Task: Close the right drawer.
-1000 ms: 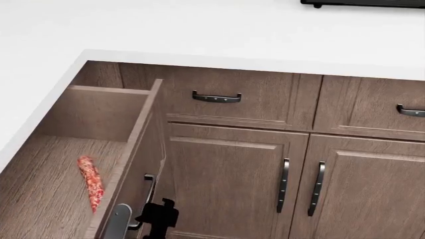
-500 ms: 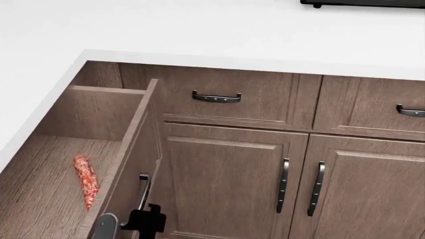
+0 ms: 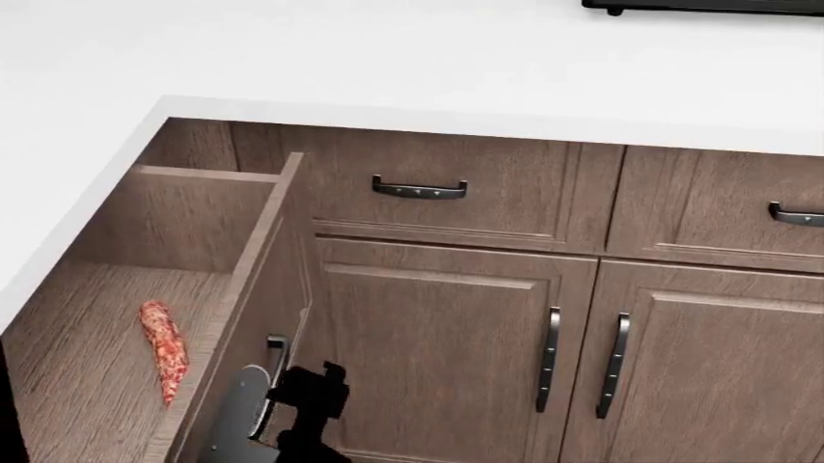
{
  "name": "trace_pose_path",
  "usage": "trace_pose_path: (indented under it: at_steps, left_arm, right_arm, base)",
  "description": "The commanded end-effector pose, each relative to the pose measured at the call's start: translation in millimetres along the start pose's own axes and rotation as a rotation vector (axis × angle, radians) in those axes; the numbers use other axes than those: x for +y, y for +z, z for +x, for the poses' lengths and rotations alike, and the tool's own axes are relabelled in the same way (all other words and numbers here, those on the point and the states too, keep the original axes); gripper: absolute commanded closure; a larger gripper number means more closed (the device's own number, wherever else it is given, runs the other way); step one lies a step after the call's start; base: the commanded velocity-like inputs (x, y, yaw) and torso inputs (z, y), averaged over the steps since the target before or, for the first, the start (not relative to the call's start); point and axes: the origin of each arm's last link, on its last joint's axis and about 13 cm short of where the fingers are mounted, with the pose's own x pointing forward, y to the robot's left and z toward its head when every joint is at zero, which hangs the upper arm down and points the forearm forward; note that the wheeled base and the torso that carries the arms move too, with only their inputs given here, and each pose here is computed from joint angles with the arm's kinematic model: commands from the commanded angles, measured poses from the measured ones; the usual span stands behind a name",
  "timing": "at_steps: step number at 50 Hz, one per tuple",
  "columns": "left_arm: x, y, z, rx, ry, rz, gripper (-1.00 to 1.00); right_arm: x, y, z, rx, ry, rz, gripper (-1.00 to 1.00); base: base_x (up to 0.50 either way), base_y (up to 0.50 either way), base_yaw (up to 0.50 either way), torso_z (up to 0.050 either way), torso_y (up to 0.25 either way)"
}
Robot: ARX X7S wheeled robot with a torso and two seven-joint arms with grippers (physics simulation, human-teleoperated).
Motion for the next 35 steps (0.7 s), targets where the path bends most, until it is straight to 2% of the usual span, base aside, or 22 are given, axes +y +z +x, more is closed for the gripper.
trace_pose_path:
  at_steps: [1, 11, 22, 28, 35]
  left_arm:
    - [-7.8, -5, 2, 0.018, -0.030, -0.008, -1.00]
    - [-9.9, -10, 3, 0.027, -0.044, -0.007, -1.00]
    - [-11.1, -10, 1, 0.033, -0.046, -0.004, -1.00]
    - [-12.6, -12, 0, 0.050, -0.049, 0.000, -1.00]
    - [-13.7, -12, -1, 0.057, -0.054, 0.000, -1.00]
  right_arm:
    - [-23.4, -8, -3, -0.028, -0.162, 0.071, -1.00]
    - [-39.2, -21, -12, -0.022, -0.258, 0.102, -1.00]
    - [-44.7, -31, -46, -0.060, -0.414, 0.169, -1.00]
    - [-45.1, -22, -82, -0.145, -0.687, 0.195, -1.00]
    - [-41.4, -10, -121, -0.196, -0.788, 0.172, -1.00]
  base:
    - [0.00, 0.00, 0.00, 0.000, 0.000]
    - [0.00, 0.00, 0.00, 0.000, 0.000]
    - [0.00, 0.00, 0.00, 0.000, 0.000]
    - [0.00, 0.00, 0.00, 0.000, 0.000]
    - [0.00, 0.00, 0.00, 0.000, 0.000]
